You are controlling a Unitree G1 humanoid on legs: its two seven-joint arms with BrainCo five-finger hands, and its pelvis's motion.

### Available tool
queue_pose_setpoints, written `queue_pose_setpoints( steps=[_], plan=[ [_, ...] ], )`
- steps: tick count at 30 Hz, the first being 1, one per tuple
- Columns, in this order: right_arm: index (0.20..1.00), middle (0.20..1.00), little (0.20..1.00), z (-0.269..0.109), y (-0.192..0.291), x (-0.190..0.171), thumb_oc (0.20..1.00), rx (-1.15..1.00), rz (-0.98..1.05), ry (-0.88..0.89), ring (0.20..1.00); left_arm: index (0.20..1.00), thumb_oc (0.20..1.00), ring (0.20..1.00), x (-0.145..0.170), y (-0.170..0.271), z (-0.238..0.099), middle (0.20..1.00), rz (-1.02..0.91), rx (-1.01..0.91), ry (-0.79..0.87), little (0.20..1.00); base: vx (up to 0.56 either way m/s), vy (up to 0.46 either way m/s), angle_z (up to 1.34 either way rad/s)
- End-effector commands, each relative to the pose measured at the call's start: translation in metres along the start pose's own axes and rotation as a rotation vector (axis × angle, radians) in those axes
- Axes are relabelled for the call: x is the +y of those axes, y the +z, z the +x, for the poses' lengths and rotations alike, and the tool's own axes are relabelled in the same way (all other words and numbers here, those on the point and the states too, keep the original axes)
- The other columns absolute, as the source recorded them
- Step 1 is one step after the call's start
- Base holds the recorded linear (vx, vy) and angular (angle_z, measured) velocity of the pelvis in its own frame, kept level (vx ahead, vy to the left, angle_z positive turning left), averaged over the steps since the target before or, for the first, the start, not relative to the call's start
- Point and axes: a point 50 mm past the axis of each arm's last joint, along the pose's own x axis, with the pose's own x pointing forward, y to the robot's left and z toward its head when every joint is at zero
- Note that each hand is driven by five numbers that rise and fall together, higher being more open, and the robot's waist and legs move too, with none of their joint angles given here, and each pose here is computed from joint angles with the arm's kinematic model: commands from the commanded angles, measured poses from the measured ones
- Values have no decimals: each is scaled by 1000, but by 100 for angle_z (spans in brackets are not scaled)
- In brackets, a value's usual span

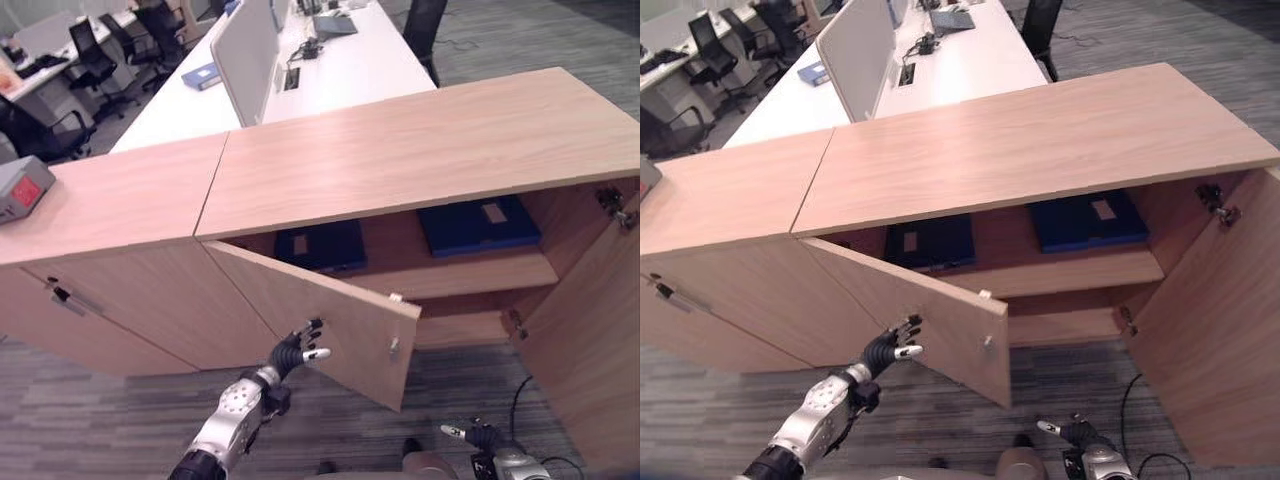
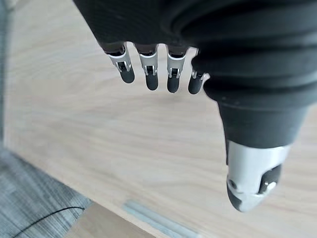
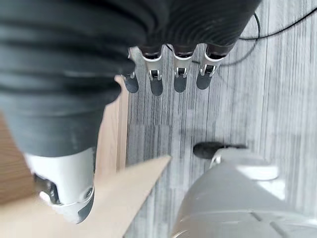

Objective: Put the empty folder in the office cabinet

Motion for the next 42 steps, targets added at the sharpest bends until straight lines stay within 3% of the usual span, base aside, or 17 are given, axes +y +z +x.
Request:
queue_pose_setpoints(
  steps=[1,14,24,34,42],
  plan=[
    [1000,1000,1000,0,9,25,1000,-45,-24,70,1000,1000,1000,1000,15,26,5,1000,28,-117,61,1000,41,33,-47],
    [1000,1000,1000,-6,-30,32,1000,64,-27,104,1000,1000,1000,1000,95,48,15,1000,84,-38,424,1000,44,49,-25],
    [1000,1000,1000,-7,-34,28,1000,74,-40,113,1000,1000,1000,1000,133,81,7,1000,158,-55,541,1000,32,27,-23],
    [1000,1000,1000,-8,-41,17,1000,106,-39,86,1000,1000,1000,1000,136,139,24,1000,227,-160,546,1000,19,10,1],
    [1000,1000,1000,-6,-35,20,1000,94,-49,90,1000,1000,1000,1000,104,176,52,1000,251,-249,463,1000,8,-8,9]
  ],
)
